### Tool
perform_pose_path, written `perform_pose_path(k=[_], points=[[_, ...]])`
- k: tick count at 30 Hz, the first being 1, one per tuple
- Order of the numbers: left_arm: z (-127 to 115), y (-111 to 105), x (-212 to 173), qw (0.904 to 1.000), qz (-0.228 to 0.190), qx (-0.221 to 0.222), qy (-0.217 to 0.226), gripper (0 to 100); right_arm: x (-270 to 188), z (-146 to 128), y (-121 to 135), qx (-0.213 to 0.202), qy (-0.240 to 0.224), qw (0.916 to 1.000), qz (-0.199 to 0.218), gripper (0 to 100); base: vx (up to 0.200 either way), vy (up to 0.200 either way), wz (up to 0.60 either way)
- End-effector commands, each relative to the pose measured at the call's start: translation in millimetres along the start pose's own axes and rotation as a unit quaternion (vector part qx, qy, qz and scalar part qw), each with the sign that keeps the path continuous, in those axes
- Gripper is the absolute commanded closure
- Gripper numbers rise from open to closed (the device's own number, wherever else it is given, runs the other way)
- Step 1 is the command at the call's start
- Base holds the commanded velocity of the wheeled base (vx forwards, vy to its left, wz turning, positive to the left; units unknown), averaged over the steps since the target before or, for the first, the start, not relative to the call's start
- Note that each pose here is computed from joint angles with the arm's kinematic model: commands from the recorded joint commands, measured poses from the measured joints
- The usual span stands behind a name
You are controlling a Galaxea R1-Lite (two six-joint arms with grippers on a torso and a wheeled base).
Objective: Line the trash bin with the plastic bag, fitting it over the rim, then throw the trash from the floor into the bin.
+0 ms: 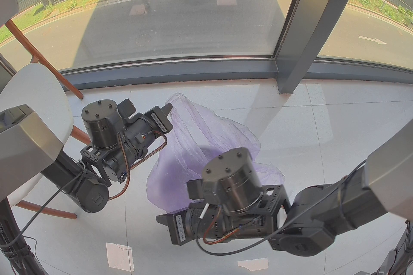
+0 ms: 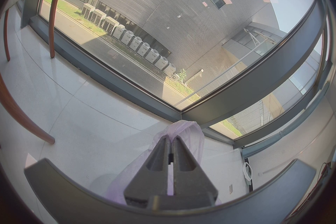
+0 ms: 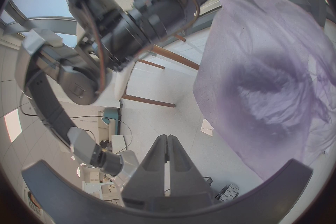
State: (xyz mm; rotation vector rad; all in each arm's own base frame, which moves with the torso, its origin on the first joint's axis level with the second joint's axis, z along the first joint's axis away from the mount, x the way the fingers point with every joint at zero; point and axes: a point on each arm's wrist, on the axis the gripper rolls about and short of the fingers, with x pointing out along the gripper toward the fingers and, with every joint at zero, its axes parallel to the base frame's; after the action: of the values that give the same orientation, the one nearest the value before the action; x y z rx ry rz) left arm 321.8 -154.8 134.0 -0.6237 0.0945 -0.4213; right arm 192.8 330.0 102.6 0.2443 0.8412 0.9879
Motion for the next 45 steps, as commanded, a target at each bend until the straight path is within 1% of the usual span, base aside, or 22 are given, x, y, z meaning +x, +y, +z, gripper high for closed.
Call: perform_pose_path(k=[1, 2, 4, 8, 13, 18, 22, 23, 24, 27, 31, 35, 36, 38, 41, 45], points=[[-1, 0, 2, 1.0, 0.001, 0.0, -0.002, 100, 38, -6, -8, -0.001, 0.006, 0.9996, -0.026, 100, 0.0, 0.0, 0.0], [-1, 0, 2, 1.0, 0.001, 0.0, -0.002, 100, 38, -6, -8, -0.001, 0.006, 0.9996, -0.026, 100, 0.0, 0.0, 0.0], [-1, 0, 3, 1.0, 0.002, 0.0, -0.003, 100, 57, -5, -4, -0.007, -0.005, 0.9994, -0.033, 100, 0.0, 0.0, 0.0], [0, -1, 3, 1.0, 0.002, 0.0, -0.005, 100, 77, -1, -3, -0.01, -0.021, 0.9989, -0.04, 100, 0.0, 0.0, 0.0], [-1, 0, 3, 1.0, 0.002, 0.0, -0.005, 100, 93, -1, -8, -0.008, -0.032, 0.9962, -0.081, 100, 0.0, 0.0, 0.0], [0, 0, 3, 1.0, 0.005, 0.0, -0.007, 100, 100, -1, -22, -0.012, -0.06, 0.9877, -0.144, 100, 0.0, 0.0, 0.0], [-1, 0, 3, 1.0, 0.006, 0.0, -0.007, 100, 103, 0, -43, -0.034, -0.073, 0.9761, -0.202, 100, 0.0, 0.0, 0.0], [-1, 0, 3, 0.9999, 0.006, 0.0, -0.008, 100, 103, 0, -44, -0.033, -0.075, 0.975, -0.207, 100, 0.0, 0.0, 0.0], [-1, 0, 3, 0.9999, 0.008, 0.0, -0.009, 100, 103, 2, -51, -0.031, -0.078, 0.9715, -0.222, 100, 0.0, 0.0, 0.0], [0, 0, 3, 0.9999, 0.009, 0.0, -0.011, 100, 98, 7, -68, -0.021, -0.079, 0.9649, -0.249, 100, 0.0, 0.0, 0.0], [-2, 2, 1, 0.9999, 0.014, 0.0, -0.006, 100, 93, 13, -84, -0.01, -0.075, 0.9584, -0.275, 100, 0.0, 0.0, 0.0], [-5, 5, -2, 0.9998, 0.02, 0.0, 0.0, 100, 90, 16, -93, -0.006, -0.075, 0.9559, -0.284, 100, 0.0, 0.0, 0.0], [-7, 6, -4, 0.9998, 0.021, 0.001, 0.003, 100, 89, 17, -98, -0.005, -0.074, 0.9543, -0.29, 100, 0.0, 0.0, 0.0], [-6, 7, -4, 0.9997, 0.022, 0.001, 0.004, 100, 88, 17, -103, -0.01, -0.071, 0.953, -0.294, 100, 0.0, 0.0, 0.0], [-6, 7, -4, 0.9998, 0.022, 0.003, 0.002, 100, 91, 13, -119, -0.014, -0.058, 0.9489, -0.31, 100, 0.0, 0.0, 0.0], [-7, 8, -5, 0.9996, 0.025, 0.014, 0.005, 100, 92, 13, -130, -0.019, -0.057, 0.9463, -0.318, 100, 0.0, 0.0, 0.0]])
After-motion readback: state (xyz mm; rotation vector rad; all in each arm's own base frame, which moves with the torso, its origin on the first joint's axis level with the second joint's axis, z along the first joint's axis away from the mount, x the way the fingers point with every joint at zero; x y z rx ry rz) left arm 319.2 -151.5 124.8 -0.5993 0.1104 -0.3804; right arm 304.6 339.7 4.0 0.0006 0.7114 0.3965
